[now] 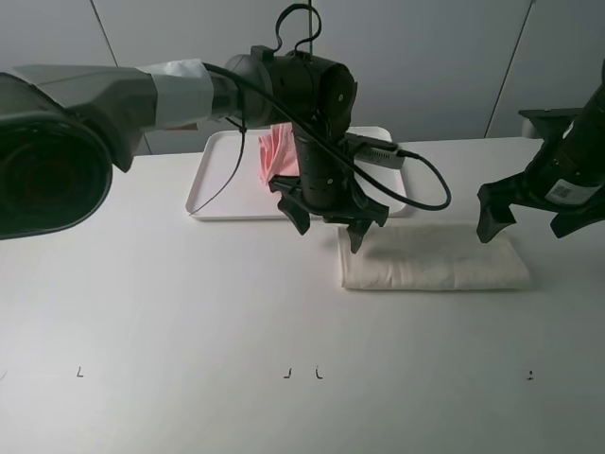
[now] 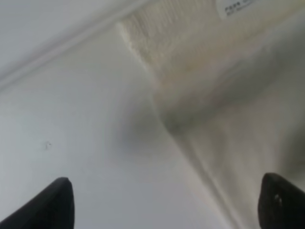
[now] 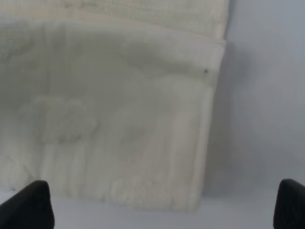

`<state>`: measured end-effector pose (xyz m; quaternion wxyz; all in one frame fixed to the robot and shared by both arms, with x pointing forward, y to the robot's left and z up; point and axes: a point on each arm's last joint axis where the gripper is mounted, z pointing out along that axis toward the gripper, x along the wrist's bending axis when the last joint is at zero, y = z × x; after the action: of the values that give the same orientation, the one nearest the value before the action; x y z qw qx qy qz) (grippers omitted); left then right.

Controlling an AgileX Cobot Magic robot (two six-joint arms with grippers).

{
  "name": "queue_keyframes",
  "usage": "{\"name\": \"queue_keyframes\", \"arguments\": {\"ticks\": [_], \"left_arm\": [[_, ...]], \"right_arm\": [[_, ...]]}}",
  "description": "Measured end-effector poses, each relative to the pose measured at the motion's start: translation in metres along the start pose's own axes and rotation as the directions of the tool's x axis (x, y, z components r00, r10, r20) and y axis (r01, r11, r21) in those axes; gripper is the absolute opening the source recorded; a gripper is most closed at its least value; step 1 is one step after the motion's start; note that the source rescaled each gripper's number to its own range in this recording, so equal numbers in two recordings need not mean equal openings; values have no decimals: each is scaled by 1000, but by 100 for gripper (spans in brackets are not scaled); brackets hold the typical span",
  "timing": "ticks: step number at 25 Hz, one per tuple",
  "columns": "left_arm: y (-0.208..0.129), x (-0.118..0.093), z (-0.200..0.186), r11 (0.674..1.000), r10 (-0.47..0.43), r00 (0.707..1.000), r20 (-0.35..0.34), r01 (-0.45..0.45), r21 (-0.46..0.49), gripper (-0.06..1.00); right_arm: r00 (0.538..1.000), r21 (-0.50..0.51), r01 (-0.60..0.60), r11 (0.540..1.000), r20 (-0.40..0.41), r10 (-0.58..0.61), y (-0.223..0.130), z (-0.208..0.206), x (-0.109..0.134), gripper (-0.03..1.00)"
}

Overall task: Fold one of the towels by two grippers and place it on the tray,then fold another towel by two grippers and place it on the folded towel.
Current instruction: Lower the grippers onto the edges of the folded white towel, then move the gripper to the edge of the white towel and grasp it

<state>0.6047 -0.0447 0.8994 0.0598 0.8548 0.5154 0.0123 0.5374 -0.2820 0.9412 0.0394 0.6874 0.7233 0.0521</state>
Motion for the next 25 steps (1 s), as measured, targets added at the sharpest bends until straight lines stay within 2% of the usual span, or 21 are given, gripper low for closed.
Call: {"name": "queue_keyframes", "arguments": {"ticks": [6, 18, 21, 25], "left_arm": [[-3, 2, 14, 999, -10, 1000, -27, 11, 42, 98], [-4, 2, 23, 997, -21, 999, -30, 23, 69, 98], [-4, 3, 24, 997, 0, 999, -36, 2, 76, 98], [-4, 4, 24, 997, 17, 999, -48, -14, 76, 98]], "right_arm": [[1000, 97, 5, 995, 2, -5, 10, 15, 0, 100], [1000, 135, 17, 991, -1, -17, 18, 24, 0, 100], [999, 156, 46, 987, -5, -46, 21, 33, -1, 100], [999, 168, 31, 985, -18, -29, 24, 40, -7, 100]]}}
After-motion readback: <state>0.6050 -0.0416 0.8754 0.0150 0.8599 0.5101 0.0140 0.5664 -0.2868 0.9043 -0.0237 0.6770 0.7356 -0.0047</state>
